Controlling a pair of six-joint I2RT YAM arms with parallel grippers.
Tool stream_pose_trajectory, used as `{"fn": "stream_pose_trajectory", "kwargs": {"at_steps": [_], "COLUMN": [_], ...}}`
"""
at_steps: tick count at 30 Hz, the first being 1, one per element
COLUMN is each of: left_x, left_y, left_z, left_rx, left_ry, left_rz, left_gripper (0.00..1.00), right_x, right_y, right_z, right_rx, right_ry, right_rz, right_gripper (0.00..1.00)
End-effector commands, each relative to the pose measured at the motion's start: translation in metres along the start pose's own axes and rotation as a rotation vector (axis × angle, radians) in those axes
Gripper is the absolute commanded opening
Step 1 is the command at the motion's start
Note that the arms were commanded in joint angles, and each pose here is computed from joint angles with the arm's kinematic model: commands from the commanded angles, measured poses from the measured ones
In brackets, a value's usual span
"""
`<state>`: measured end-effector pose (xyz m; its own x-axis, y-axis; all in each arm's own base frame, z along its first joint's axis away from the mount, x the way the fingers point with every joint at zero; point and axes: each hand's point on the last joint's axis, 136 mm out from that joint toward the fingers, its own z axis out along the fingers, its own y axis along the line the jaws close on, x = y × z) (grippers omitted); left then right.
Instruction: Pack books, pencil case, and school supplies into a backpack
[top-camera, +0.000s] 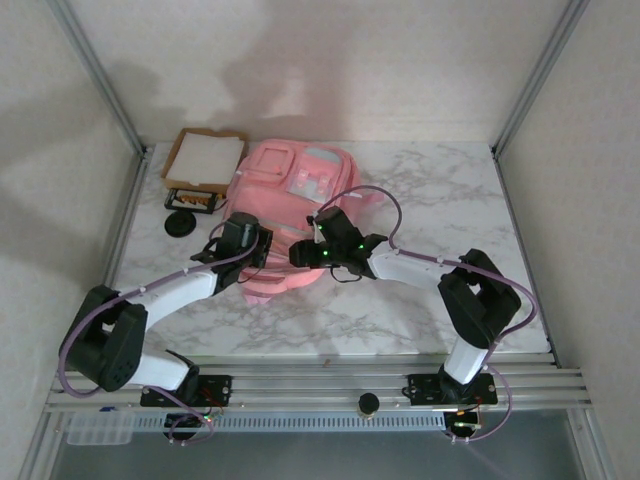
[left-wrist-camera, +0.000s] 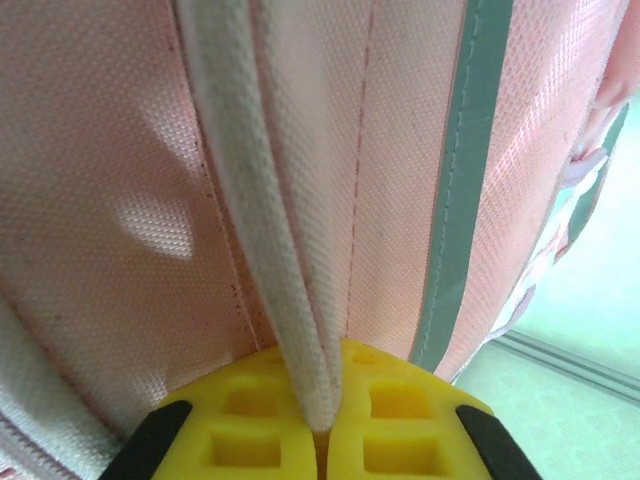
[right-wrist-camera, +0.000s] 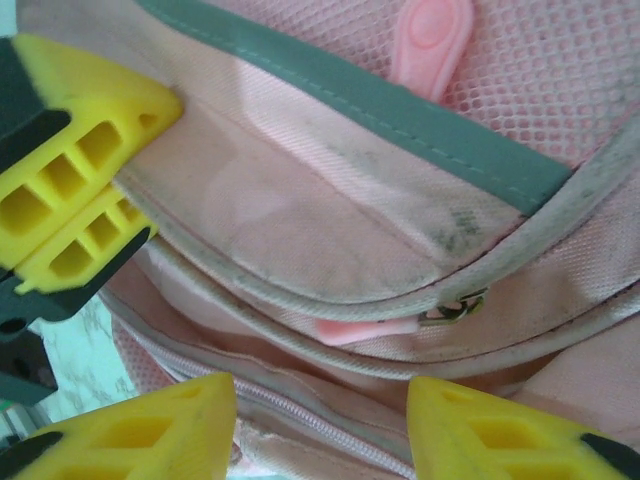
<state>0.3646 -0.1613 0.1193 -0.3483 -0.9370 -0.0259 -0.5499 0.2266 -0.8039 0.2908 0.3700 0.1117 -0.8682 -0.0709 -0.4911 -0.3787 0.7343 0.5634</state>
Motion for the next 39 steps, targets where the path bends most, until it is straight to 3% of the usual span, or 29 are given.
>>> {"fn": "stream_pose_trajectory", "kwargs": {"at_steps": [1,10,14,21,26,33,39], "left_x": [0.008,0.009,0.008,0.009,0.009,0.009,0.007], "left_y": [-0.052,-0.055,-0.056,-0.057,-0.061,-0.062,-0.060], "left_z": [-0.016,-0.018,-0.018,-0.018,-0.020,-0.021,-0.024], "left_rx": [0.149,0.149,0.151,0.148,0.154,0.154,0.130], "left_ry": [0.026,0.019,0.016,0.017,0.016,0.013,0.003], "left_rz": [-0.030,-0.012,-0.010,-0.009,-0.009,-0.005,0.024], "left_gripper": [0.00,0.00,0.00,0.00,0.00,0.00,0.00], "right_x": [-0.018,-0.025,-0.021,-0.018,-0.024,-0.022,-0.027], "right_y": [0.007,-0.005,-0.020,-0.050,-0.051,-0.046,-0.063], "right_z": [0.003,0.022,0.028,0.007,-0.002,0.003,-0.015], "right_rx": [-0.004,0.046,0.125,0.244,0.251,0.211,0.294], "right_ry": [-0.061,-0.106,-0.117,-0.208,-0.224,-0.207,-0.228], "right_rz": [0.051,0.139,0.164,0.188,0.169,0.161,0.121], "right_gripper": [0.48,0.45,0.37,0.37,0.34,0.18,0.11]}}
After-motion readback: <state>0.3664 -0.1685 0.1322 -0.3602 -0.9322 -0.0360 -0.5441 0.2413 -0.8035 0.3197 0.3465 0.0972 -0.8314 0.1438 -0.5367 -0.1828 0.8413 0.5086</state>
